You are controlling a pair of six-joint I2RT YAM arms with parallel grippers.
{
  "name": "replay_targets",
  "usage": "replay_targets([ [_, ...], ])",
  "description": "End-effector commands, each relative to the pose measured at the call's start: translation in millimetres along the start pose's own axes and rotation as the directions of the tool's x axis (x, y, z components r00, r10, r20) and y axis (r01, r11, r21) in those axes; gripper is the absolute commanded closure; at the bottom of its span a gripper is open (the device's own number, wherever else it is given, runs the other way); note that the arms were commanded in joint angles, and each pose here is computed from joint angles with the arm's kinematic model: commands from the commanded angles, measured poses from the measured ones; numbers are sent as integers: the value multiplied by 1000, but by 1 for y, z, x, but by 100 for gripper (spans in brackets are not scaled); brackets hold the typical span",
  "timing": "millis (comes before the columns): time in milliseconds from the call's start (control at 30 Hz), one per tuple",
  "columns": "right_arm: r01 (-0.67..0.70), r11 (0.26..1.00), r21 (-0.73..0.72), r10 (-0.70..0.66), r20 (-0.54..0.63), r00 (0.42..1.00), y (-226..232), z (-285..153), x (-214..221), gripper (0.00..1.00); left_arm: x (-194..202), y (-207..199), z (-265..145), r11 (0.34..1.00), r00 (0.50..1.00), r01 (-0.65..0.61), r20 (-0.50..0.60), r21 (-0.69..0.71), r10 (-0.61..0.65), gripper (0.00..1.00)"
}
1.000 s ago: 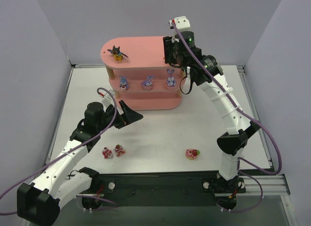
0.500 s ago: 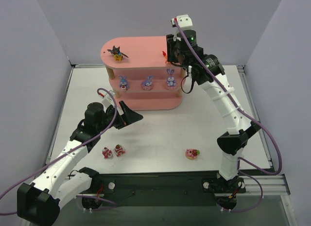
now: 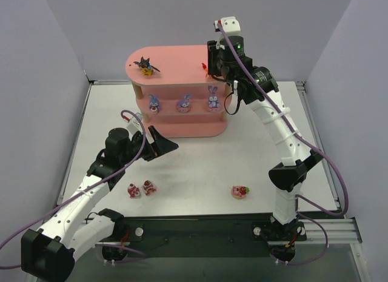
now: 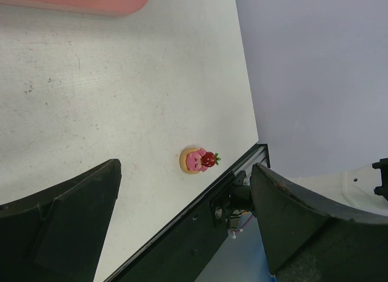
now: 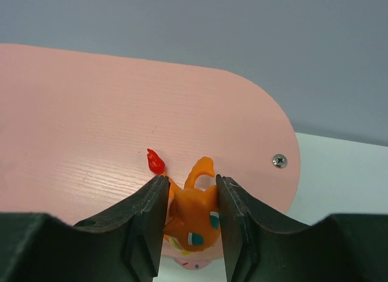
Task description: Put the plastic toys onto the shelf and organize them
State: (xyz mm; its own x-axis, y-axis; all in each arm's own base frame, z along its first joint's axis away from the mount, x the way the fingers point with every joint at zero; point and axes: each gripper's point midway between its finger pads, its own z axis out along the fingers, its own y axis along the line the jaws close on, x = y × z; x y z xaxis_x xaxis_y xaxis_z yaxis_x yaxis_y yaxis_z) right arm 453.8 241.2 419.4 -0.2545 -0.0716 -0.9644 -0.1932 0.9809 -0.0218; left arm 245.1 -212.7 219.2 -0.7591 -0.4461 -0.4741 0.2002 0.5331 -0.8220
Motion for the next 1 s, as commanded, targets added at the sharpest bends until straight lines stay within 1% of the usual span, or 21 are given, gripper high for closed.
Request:
replay_targets([
  [0,18,999,28,-18,8,1000,8,6,1,61,-8,-11,-5,999,999,-21,25,32,21,3],
  [200,28,999,45,-29,14,999,10,7,0,53,-9,-12,-5,999,999,-26,27,31,25,3],
  [533,30,997,72,-33,42,999,5,5,-9,47,-9,-10,-6,999,999,-24,28,28,23,3],
  [667,27,997,72,-31,55,998,5,3,-13,40,-8,-9,-6,999,999,-21,26,26,20,3],
  [967,23,998,53,-26,61,998,7,1,-15,36,-9,-10,-7,999,999,-23,30,29,22,3],
])
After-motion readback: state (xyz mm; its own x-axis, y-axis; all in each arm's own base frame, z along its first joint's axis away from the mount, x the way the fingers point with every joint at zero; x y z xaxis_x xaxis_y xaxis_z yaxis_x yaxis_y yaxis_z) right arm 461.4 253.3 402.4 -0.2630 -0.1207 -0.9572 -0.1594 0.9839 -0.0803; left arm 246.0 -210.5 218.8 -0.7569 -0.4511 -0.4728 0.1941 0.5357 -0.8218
